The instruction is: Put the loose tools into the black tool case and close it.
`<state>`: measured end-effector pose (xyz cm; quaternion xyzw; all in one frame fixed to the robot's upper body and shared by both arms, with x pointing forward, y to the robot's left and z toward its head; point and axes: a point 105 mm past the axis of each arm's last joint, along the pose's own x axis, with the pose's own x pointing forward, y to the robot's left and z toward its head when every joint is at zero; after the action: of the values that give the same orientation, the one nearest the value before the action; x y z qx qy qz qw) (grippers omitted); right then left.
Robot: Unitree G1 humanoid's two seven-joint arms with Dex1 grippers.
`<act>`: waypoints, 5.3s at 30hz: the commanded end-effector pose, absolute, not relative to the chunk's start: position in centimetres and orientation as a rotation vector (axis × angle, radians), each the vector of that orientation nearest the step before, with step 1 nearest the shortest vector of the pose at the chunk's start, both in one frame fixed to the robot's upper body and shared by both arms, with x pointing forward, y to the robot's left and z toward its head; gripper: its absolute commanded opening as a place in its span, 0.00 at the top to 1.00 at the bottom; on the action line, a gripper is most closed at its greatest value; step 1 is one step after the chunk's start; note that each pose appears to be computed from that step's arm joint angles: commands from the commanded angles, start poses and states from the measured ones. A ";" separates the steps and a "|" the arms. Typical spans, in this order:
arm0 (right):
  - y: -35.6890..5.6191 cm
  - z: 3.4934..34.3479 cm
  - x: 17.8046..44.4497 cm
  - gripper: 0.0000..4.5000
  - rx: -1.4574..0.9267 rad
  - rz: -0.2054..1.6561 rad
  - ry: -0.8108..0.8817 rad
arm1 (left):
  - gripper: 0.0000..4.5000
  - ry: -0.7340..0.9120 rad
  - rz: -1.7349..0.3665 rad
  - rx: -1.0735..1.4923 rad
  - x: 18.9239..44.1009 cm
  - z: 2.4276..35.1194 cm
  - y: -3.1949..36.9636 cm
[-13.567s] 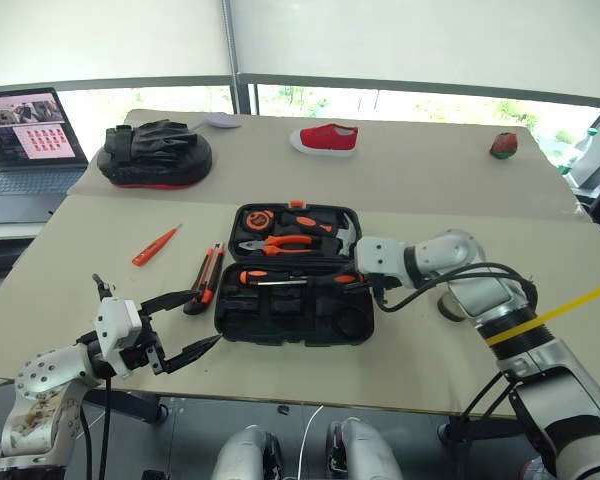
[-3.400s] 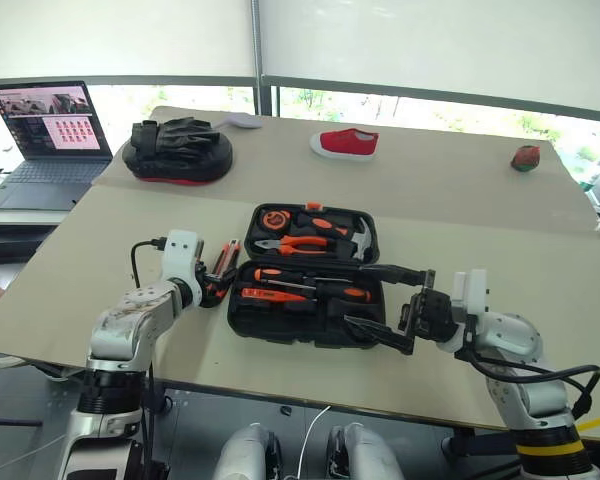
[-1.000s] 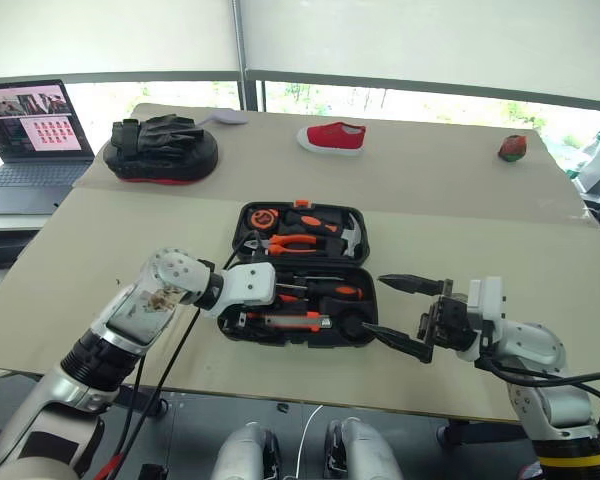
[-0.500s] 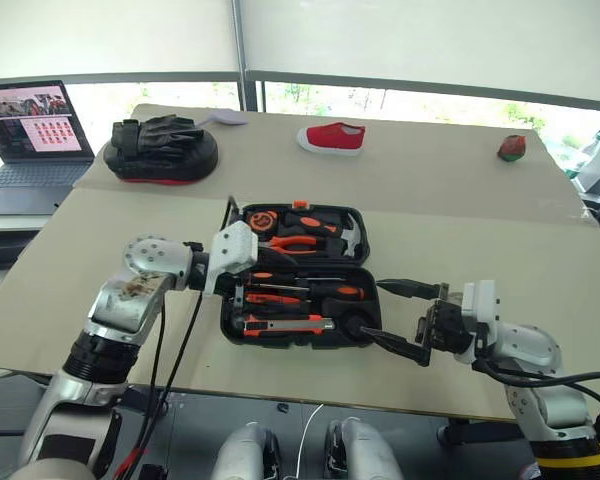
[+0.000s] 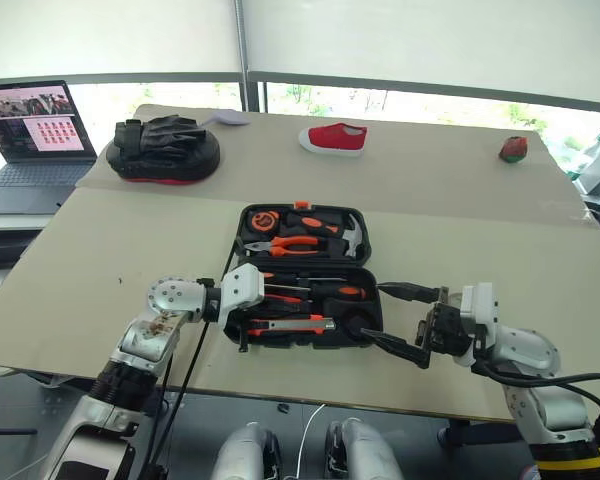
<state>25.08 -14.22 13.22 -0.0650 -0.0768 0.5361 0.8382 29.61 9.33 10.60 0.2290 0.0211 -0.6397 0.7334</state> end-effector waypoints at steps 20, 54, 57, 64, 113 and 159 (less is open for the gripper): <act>-14.0 13.9 25.2 0.00 -0.157 1.099 -0.217 | 1.00 0.179 -1.444 0.772 28.2 5.4 9.8; -27.0 12.6 25.4 0.00 -0.542 0.697 0.306 | 0.02 -0.155 -1.387 0.187 24.9 14.8 15.7; -26.7 11.6 26.2 0.00 -0.567 0.743 0.416 | 0.02 -0.164 -1.401 0.191 24.9 14.8 14.9; -28.1 9.6 27.7 0.17 -0.625 0.707 0.593 | 0.00 -0.147 -1.438 0.223 24.2 14.5 14.5; -12.5 11.2 25.9 0.83 -0.617 1.342 0.588 | 0.00 -0.125 -1.326 0.286 23.5 14.7 15.3; -13.4 10.8 33.1 1.00 -0.399 1.027 0.144 | 0.99 0.341 -0.742 0.164 35.7 9.3 17.2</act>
<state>34.33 -15.87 9.41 -0.2001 0.0982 0.4392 0.8703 35.97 18.71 9.10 0.0751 0.1691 -0.3275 0.9265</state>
